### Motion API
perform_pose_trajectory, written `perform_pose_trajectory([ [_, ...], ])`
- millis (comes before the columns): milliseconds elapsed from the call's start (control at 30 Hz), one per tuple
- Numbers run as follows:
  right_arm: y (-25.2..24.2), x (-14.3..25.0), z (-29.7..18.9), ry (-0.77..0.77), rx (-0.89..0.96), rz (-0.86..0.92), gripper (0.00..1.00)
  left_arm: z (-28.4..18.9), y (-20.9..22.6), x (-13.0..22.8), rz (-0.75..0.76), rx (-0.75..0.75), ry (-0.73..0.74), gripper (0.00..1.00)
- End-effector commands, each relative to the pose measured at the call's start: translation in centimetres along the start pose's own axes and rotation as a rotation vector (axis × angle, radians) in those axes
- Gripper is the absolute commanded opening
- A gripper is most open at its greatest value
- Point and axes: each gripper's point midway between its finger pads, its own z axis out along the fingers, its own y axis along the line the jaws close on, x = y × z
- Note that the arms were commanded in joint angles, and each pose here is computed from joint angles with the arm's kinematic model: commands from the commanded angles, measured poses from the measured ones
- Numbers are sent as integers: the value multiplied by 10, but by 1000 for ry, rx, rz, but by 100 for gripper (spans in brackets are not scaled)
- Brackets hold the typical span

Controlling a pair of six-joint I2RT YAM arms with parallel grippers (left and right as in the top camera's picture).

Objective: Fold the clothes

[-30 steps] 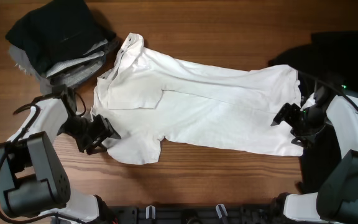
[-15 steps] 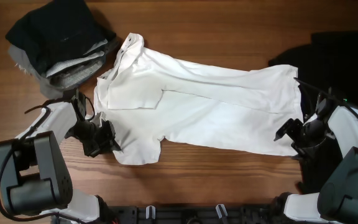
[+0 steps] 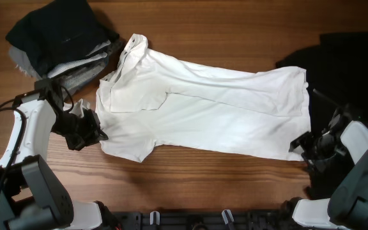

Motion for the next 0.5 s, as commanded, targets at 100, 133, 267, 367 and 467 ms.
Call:
perform_pose_trajectory([
  [100, 5, -15, -6, -59, -8, -48, 4, -8, -3, 1, 30, 7, -11, 4],
  [133, 4, -18, -14, -69, 8, -79, 4, -9, -3, 2, 34, 6, -9, 4],
  [267, 10, -10, -53, -90, -17, -123, 4, -15, -4, 12, 40, 5, -1, 4],
  [367, 19, 7, -91, -151, -113, -138, 4, -22, -5, 26, 32, -1, 17, 4],
  [467, 23, 14, -115, -235, -174, -115, 4, -28, -7, 28, 43, 1, -9, 4],
])
